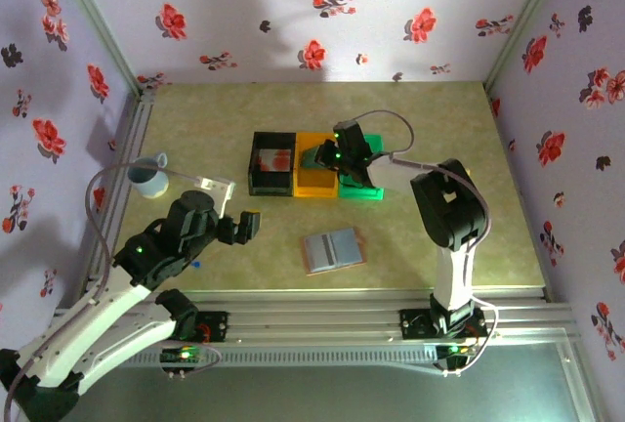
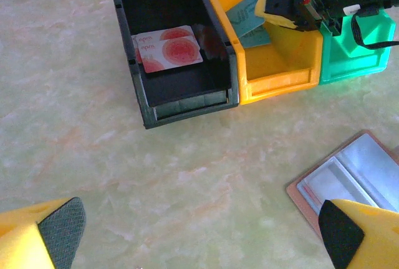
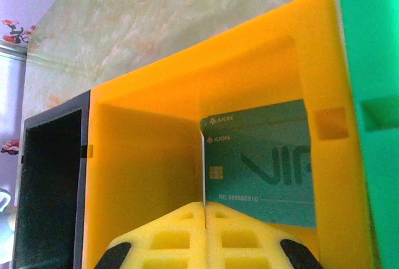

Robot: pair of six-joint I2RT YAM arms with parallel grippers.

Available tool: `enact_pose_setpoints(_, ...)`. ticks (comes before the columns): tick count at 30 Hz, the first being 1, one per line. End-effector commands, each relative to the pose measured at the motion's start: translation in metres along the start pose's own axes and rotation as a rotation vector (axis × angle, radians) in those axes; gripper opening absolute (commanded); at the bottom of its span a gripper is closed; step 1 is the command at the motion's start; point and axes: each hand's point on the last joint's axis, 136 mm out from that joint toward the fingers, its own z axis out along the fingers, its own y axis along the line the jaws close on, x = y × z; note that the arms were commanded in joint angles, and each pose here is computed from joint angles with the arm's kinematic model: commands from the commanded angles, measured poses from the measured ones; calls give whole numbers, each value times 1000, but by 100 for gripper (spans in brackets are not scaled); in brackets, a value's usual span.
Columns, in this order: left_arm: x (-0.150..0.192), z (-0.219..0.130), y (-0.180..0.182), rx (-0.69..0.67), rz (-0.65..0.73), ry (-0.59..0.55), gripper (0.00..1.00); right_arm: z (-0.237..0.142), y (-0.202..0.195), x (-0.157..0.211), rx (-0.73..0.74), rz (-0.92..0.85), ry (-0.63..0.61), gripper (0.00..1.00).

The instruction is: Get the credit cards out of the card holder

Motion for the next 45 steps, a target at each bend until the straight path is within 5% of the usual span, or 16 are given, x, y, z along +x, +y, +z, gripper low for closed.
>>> enact_pose_setpoints(1,-6,-2,5,-27,12,-19,100,7,2,-5,-11,12,2,0)
enact_pose_setpoints(14,-4,1,6,-43,11,14,100,10,-5,-1,15,6,26,0)
enact_pose_setpoints(29,-3,2,9,-61,5,32,100,3,-1,-7,38,-26,28,22)
enact_pose_setpoints(45,-1,6,9,-75,9,63,100,-14,13,-23,48,-75,2,29)
